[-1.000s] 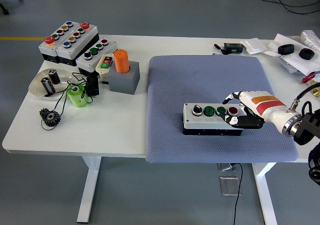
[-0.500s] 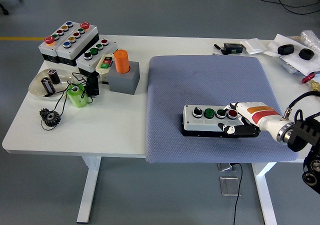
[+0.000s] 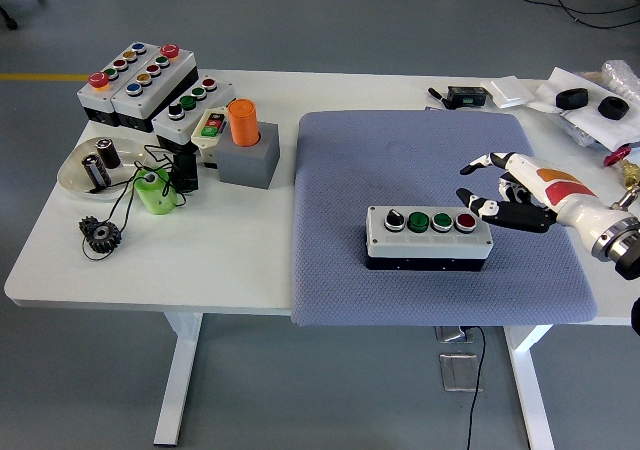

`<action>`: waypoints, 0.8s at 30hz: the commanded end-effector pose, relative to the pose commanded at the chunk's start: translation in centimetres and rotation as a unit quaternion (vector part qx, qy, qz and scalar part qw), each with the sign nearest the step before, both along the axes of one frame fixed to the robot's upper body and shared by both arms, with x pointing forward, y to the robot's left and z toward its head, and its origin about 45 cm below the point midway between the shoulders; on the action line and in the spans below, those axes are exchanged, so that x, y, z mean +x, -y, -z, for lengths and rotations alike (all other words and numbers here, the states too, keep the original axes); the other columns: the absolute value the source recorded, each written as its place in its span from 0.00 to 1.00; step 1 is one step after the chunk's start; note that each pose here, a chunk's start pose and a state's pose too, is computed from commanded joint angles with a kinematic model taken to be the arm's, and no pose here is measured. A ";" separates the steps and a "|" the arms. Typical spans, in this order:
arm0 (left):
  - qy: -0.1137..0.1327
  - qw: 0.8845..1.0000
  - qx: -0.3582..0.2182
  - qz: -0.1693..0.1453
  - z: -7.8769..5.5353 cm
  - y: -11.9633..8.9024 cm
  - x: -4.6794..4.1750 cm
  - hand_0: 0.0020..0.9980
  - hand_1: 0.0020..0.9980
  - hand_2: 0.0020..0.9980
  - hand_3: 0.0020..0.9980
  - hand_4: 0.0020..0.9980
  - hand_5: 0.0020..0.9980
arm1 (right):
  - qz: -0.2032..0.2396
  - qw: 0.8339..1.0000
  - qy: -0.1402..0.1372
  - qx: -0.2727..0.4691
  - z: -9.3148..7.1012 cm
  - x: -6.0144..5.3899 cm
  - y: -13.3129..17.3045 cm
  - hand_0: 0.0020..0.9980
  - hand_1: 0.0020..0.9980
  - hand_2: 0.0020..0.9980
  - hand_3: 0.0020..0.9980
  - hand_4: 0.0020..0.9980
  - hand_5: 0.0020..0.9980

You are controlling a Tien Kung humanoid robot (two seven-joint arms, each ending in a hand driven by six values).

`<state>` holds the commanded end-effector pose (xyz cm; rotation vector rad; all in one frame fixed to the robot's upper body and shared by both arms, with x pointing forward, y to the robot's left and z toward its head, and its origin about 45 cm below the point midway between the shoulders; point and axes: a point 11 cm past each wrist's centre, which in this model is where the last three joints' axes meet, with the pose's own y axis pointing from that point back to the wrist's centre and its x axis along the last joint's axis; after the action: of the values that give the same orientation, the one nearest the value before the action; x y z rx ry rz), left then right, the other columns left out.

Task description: Pick up the button,place it on the desk,press the button,press the button

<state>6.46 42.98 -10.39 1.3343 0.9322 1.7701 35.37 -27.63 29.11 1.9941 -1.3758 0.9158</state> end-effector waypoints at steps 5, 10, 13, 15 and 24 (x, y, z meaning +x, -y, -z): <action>-0.004 1.000 0.000 0.005 0.0 0.0 -0.19 0.65 0.70 0.70 0.50 0.32 1.00 | 0.020 0.989 0.009 0.144 -0.8 -0.2 2.2 0.75 0.65 0.75 0.90 0.67 0.71; -0.007 1.000 0.000 0.009 0.1 0.1 -0.29 0.65 0.70 0.70 0.50 0.32 1.00 | 0.054 0.960 0.012 0.273 -1.1 -0.5 4.5 0.81 0.76 0.84 0.88 0.66 0.69; -0.008 1.000 0.001 0.011 0.1 0.1 -0.22 0.65 0.70 0.70 0.50 0.32 1.00 | 0.069 0.937 0.003 0.343 -1.1 -0.7 5.6 0.81 0.76 0.84 0.86 0.65 0.68; -0.009 1.000 0.001 0.014 0.1 0.1 -0.12 0.65 0.70 0.70 0.50 0.32 1.00 | 0.086 0.915 0.000 0.394 -0.9 -1.0 6.6 0.81 0.76 0.84 0.86 0.65 0.68; -0.010 1.000 -0.002 0.021 0.1 0.3 0.07 0.65 0.70 0.70 0.51 0.32 1.00 | 0.122 0.802 -0.042 0.583 0.7 -2.0 8.5 0.80 0.77 0.84 0.86 0.65 0.67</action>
<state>6.53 42.64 -10.50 1.3622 0.9117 1.7256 33.40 -36.11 28.43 2.4565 -2.3933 -0.3124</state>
